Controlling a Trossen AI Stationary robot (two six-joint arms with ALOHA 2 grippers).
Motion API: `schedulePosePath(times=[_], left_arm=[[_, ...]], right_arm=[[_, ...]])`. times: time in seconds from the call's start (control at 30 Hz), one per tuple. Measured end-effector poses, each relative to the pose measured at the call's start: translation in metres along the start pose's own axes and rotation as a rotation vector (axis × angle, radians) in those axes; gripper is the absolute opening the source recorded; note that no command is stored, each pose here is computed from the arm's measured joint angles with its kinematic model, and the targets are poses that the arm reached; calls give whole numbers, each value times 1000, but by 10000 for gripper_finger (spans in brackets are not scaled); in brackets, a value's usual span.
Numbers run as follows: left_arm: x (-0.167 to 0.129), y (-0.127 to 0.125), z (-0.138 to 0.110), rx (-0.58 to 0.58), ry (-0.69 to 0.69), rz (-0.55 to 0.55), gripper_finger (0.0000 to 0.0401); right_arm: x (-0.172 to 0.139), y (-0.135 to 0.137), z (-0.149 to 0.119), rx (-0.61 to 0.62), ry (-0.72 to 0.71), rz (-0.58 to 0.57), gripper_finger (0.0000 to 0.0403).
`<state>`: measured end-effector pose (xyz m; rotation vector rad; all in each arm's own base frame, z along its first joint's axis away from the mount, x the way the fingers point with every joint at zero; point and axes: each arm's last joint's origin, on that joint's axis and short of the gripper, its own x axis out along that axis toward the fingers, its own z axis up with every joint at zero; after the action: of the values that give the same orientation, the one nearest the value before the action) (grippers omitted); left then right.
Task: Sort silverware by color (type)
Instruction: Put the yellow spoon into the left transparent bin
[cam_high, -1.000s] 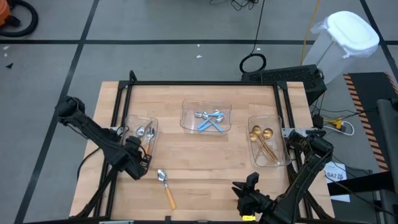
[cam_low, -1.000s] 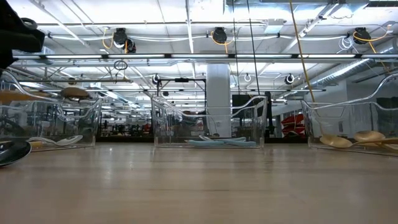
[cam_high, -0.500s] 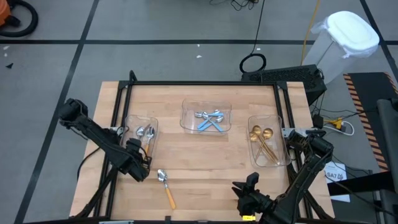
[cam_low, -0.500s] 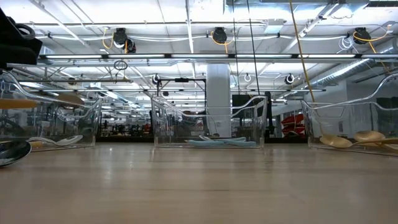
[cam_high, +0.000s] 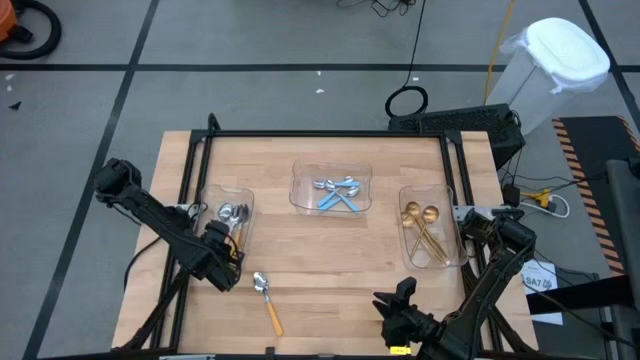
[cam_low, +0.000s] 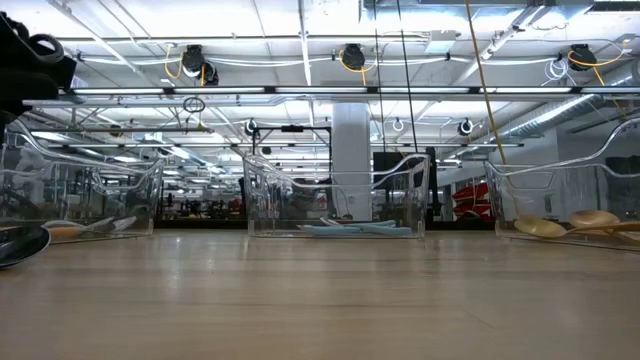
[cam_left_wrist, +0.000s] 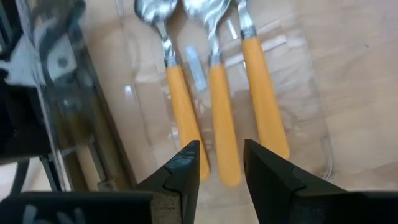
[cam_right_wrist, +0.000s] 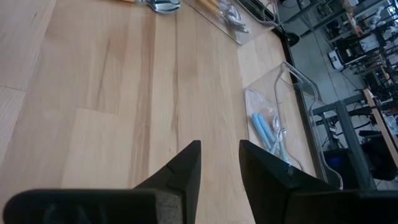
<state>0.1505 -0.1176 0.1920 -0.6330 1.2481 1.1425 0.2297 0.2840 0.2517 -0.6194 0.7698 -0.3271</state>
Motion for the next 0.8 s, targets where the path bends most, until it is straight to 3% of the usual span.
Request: schedulePosePath(times=[0.17, 0.47, 0.6, 0.8], left_arm=[[-19, -4, 5, 39, -150, -68, 124], [-75, -20, 5, 154, -515, -384, 124], [-79, -27, -4, 225, -572, -466, 124], [-74, -43, -24, 317, -671, -502, 124]], right_arm=[[0, 1, 1, 13, -5, 5, 102], [8, 0, 9, 92, -20, 17, 102], [14, 0, 15, 148, -31, 25, 102], [25, -2, 27, 268, -64, 46, 102]])
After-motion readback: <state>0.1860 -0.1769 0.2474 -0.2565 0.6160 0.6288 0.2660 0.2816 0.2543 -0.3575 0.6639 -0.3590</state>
